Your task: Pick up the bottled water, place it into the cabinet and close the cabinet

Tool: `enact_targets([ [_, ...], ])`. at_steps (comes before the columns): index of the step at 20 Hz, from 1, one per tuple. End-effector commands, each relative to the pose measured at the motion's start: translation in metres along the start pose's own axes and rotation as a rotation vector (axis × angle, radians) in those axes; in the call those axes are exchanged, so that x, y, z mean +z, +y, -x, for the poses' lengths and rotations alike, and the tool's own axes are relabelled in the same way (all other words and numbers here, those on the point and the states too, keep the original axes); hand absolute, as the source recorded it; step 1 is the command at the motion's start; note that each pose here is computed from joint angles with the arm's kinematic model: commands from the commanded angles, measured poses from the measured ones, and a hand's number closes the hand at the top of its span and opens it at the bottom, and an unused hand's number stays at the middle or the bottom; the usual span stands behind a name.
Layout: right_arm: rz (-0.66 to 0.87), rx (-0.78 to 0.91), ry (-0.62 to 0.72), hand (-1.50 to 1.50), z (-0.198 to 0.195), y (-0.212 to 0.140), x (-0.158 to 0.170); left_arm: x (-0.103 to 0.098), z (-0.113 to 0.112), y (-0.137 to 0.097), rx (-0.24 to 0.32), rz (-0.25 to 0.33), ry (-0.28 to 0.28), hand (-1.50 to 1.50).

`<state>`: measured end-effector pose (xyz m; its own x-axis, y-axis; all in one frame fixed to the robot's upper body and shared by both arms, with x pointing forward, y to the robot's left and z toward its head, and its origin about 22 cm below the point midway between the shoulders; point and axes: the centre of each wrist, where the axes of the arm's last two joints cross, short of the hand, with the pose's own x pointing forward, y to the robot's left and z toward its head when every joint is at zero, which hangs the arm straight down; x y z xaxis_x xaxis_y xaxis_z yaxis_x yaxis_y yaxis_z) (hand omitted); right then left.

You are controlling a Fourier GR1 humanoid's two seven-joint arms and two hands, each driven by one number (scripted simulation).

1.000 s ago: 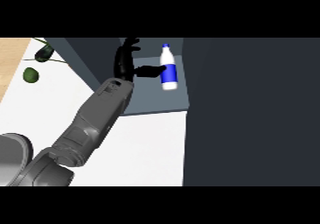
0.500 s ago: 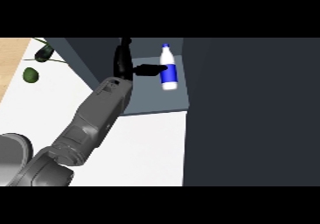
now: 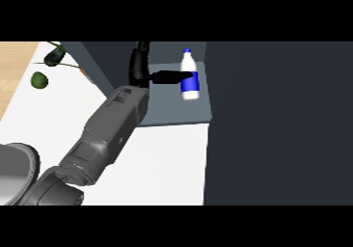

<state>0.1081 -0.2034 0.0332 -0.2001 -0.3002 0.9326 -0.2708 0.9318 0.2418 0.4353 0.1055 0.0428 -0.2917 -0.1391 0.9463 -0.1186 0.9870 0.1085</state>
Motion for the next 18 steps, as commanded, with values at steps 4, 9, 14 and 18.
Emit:
enact_targets([
  [4, 0.029, 0.013, -0.011, -1.5, -0.009, -0.003, -0.004, 0.009, 0.021, 0.031, 0.118, 0.041, -0.059, -1.5],
  [9, 0.028, 0.01, -0.007, -1.5, -0.001, 0.001, 0.009, 0.016, 0.018, 0.019, 0.168, 0.064, -0.069, -1.5],
  [14, 0.057, 0.002, -0.001, -1.5, -0.005, 0.004, 0.002, 0.024, 0.019, 0.02, 0.243, 0.109, -0.071, -1.5],
  [18, 0.08, 0.03, 0.018, -1.5, -0.015, -0.002, 0.003, 0.035, 0.018, 0.017, 0.287, 0.171, -0.067, -1.5],
])
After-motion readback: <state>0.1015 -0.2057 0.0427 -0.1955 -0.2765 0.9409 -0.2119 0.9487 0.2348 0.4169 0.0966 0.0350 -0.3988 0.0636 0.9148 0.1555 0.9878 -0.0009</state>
